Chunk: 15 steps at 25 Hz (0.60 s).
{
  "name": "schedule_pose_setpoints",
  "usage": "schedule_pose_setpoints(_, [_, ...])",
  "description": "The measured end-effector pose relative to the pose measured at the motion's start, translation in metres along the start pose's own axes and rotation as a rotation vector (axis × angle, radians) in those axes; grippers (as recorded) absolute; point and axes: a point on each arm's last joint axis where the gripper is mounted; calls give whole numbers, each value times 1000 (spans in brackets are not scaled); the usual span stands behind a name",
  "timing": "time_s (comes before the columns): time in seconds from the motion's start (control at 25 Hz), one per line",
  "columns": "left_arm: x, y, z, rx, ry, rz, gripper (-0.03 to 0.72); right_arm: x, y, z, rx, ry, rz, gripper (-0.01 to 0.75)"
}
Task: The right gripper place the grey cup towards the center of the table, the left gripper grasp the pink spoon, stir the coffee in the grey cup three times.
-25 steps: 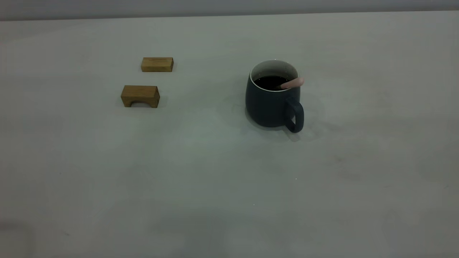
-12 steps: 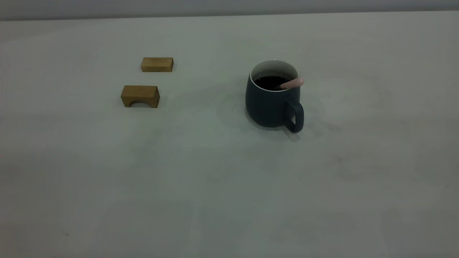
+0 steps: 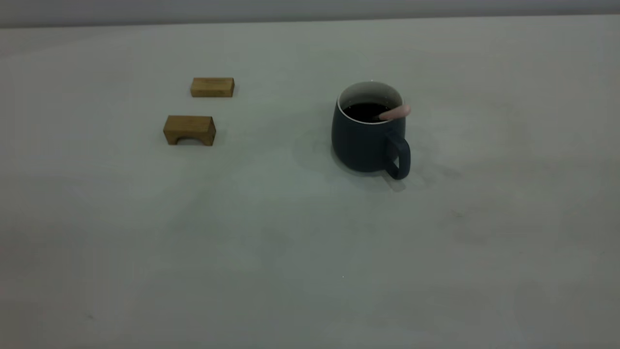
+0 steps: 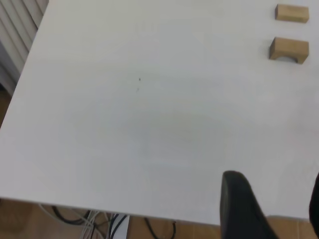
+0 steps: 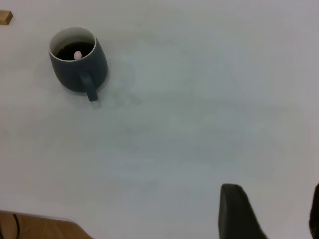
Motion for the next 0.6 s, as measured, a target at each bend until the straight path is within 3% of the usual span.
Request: schedule_pose_setpoints(0.6, [0, -1, 2, -7, -1, 14, 411, 0, 0, 0, 0, 0, 0, 389])
Point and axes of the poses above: a point on each arm's last joint axis where the gripper is mounted, y pointing out along that axis toward the gripper, x along the wrist's bending axis when the last joint is at zero, z = x × y, and after that the axes turned 8 degrees about -y, right-handed
